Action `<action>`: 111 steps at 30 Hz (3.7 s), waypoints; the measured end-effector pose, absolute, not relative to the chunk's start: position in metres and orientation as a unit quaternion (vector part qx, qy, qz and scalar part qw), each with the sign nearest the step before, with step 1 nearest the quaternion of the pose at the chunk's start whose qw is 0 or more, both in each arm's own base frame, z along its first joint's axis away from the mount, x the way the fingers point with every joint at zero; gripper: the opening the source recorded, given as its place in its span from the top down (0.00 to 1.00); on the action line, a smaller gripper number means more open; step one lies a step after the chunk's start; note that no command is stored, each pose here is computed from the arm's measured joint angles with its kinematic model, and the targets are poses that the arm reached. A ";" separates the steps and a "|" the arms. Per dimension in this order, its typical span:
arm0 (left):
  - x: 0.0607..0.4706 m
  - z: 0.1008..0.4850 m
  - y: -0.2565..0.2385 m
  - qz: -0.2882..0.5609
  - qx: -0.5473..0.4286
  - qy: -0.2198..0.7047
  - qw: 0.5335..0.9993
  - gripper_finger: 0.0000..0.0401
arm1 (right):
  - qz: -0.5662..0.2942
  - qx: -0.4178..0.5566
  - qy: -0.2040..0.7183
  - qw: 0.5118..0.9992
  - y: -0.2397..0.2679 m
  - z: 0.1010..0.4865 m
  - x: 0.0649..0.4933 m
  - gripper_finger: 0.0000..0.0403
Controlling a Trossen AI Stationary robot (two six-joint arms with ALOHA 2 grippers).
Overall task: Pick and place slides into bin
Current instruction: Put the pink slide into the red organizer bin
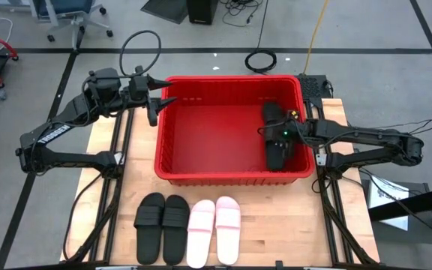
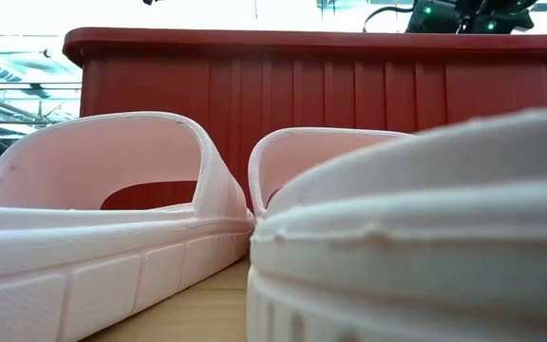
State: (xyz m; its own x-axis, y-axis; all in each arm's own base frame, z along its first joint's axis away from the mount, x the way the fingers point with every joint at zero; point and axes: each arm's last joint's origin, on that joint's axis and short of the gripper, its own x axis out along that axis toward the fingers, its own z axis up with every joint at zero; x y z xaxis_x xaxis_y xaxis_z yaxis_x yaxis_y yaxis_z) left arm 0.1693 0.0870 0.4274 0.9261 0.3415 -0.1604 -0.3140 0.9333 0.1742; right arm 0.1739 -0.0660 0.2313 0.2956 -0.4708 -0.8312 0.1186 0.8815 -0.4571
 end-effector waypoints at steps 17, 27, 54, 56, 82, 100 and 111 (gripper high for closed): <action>0.169 0.427 0.087 0.160 0.073 0.098 0.980 0.38 | -0.169 -0.128 0.531 0.820 -0.064 0.247 0.176 0.53; 0.171 0.425 0.080 0.090 0.065 0.095 0.989 0.38 | -0.169 -0.154 0.425 0.876 -0.055 0.285 0.196 0.54; 0.186 0.430 -0.032 -0.140 0.100 0.057 0.983 0.38 | 0.000 -0.176 0.158 0.972 0.047 0.325 0.224 0.58; 0.187 0.428 -0.044 -0.156 0.104 0.062 0.980 0.38 | 0.017 -0.168 0.151 0.974 0.055 0.325 0.224 0.58; 0.219 0.386 -0.193 -0.184 0.124 0.055 0.974 0.38 | 0.183 -0.144 0.025 0.972 0.166 0.310 0.236 0.59; 0.204 0.376 -0.244 -0.184 0.081 0.022 0.979 0.38 | 0.196 -0.081 0.010 0.977 0.213 0.283 0.242 0.58; 0.197 0.370 -0.256 -0.203 0.059 0.032 0.977 0.38 | 0.205 -0.072 0.046 0.975 0.251 0.277 0.268 0.58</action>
State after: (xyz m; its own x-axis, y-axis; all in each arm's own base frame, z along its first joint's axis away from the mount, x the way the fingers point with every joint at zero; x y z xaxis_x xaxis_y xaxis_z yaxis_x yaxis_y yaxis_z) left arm 0.1973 -0.2564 0.3700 0.9151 -0.3936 -0.0876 0.4013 0.9102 0.1025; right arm 0.2680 0.2514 0.2773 0.9117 0.3934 -0.1185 -0.4065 0.9056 -0.1208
